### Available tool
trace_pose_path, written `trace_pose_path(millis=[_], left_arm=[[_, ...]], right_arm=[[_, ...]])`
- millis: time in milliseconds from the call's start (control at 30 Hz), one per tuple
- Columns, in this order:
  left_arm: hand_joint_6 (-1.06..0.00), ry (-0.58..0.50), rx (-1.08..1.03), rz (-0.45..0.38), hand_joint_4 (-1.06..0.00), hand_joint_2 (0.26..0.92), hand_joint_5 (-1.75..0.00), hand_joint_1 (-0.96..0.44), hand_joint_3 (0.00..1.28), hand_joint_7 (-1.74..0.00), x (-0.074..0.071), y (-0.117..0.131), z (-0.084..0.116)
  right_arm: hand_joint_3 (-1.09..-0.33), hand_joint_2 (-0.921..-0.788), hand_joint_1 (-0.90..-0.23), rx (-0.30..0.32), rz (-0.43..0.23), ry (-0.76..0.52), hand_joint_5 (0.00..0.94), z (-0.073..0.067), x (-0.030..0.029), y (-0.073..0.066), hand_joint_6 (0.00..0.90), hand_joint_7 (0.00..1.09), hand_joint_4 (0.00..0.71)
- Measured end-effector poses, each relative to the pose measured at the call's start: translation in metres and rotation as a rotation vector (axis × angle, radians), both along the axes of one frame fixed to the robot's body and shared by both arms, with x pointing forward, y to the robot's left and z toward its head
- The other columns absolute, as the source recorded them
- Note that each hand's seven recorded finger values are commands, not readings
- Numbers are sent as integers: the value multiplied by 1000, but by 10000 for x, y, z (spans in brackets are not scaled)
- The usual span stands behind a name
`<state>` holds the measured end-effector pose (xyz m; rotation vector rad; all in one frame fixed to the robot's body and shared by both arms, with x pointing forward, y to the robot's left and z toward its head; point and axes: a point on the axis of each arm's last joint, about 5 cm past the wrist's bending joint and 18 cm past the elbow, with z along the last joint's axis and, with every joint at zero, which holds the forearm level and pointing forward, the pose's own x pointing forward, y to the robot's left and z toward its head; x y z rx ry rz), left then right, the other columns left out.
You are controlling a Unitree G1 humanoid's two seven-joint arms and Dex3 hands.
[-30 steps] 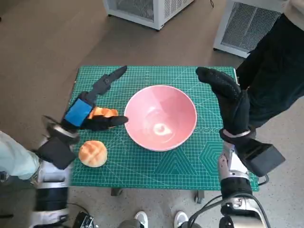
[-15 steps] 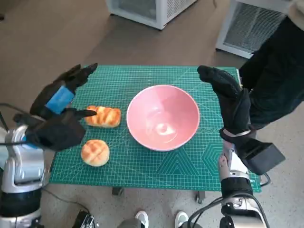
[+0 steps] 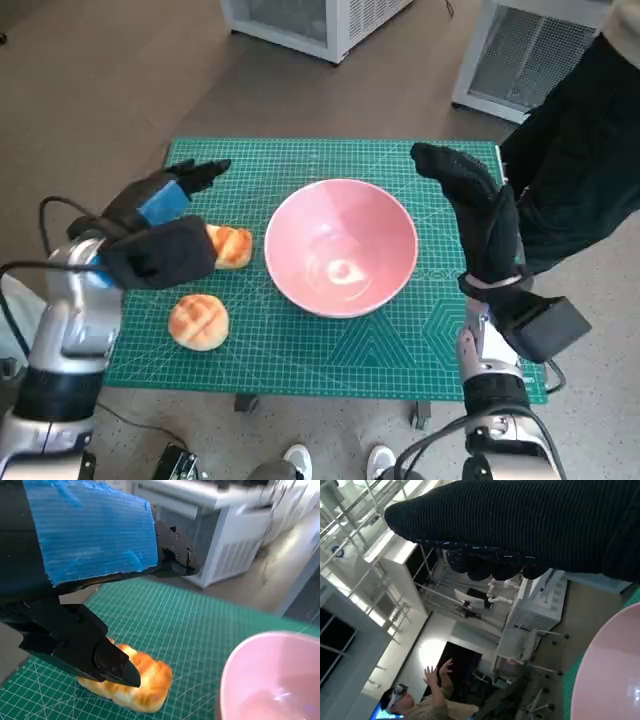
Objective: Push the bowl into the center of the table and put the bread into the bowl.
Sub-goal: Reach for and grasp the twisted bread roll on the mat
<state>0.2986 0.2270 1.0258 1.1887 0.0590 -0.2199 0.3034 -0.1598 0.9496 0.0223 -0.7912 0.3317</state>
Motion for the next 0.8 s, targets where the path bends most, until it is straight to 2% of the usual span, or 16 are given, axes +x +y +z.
trace_pose_path(millis=[400, 800], left_arm=[[-403, 108, 61, -11, -245, 728, -3, 27, 6, -11, 161, -65, -155], [-418, 215, 201, 12, -253, 722, -3, 52, 2, -7, 282, -162, -378]], right_arm=[[-789, -921, -771, 1, -2, 16, 0, -17, 7, -5, 25, 561, 203], [-793, -921, -762, 13, -1, 28, 0, -28, 9, -7, 20, 565, 200]])
